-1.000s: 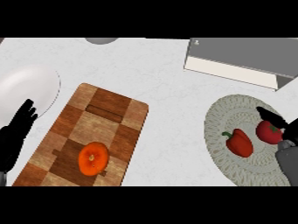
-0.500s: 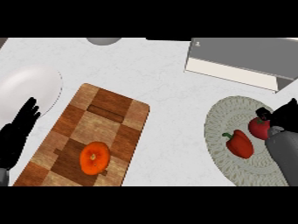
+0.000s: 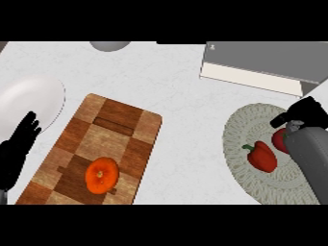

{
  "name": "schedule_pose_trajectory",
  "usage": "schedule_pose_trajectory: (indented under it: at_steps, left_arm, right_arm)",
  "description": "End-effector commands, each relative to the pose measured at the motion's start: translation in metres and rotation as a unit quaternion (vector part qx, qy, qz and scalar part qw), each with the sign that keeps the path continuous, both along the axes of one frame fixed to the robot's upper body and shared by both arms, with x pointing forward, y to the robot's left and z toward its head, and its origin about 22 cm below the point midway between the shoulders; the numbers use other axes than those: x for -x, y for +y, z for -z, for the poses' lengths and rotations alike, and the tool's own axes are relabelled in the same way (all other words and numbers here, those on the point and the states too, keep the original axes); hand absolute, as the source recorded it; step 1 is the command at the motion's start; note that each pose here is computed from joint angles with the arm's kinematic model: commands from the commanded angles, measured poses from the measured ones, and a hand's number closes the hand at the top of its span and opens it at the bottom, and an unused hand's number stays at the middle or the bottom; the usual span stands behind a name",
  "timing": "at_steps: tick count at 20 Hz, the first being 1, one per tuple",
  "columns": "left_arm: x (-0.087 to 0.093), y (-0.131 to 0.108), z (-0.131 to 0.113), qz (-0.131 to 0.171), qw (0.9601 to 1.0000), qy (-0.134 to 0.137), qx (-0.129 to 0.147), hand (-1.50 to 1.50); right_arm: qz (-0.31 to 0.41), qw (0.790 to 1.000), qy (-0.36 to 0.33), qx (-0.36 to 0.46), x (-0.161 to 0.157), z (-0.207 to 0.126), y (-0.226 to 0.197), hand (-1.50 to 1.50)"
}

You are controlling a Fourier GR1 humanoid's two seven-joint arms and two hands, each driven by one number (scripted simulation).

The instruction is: Pick the tomato from the placemat and place it in the tiered shelf

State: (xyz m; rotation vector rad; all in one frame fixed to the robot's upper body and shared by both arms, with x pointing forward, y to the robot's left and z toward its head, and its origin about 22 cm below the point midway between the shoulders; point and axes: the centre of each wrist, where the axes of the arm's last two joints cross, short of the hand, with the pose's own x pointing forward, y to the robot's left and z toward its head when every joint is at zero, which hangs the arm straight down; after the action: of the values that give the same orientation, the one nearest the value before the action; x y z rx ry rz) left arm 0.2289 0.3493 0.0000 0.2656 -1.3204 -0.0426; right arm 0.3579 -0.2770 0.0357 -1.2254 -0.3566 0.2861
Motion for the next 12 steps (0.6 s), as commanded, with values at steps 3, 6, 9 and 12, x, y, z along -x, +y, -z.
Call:
schedule_pose_trajectory:
  at_steps: [3,6,9,12]
  left_arm:
    - [0.004,0.013,-0.002,-0.013,0.9999,-0.008,-0.001,0.0]
    - [0.005,0.008,0.005,-0.009,1.0,0.003,0.001,0.0]
    - [0.012,-0.004,0.006,-0.002,1.0,-0.003,0.005,0.0]
    - [0.005,0.01,-0.005,0.001,1.0,-0.004,0.005,0.0]
  right_arm:
    - [0.062,0.992,0.106,0.007,0.006,-0.008,0.013,-1.5]
    - [0.072,0.991,0.107,0.018,0.013,-0.007,-0.002,-1.5]
    - [0.083,0.99,0.109,0.018,0.012,-0.014,-0.008,-1.5]
    - [0.076,0.991,0.111,0.013,0.016,-0.009,0.001,-1.5]
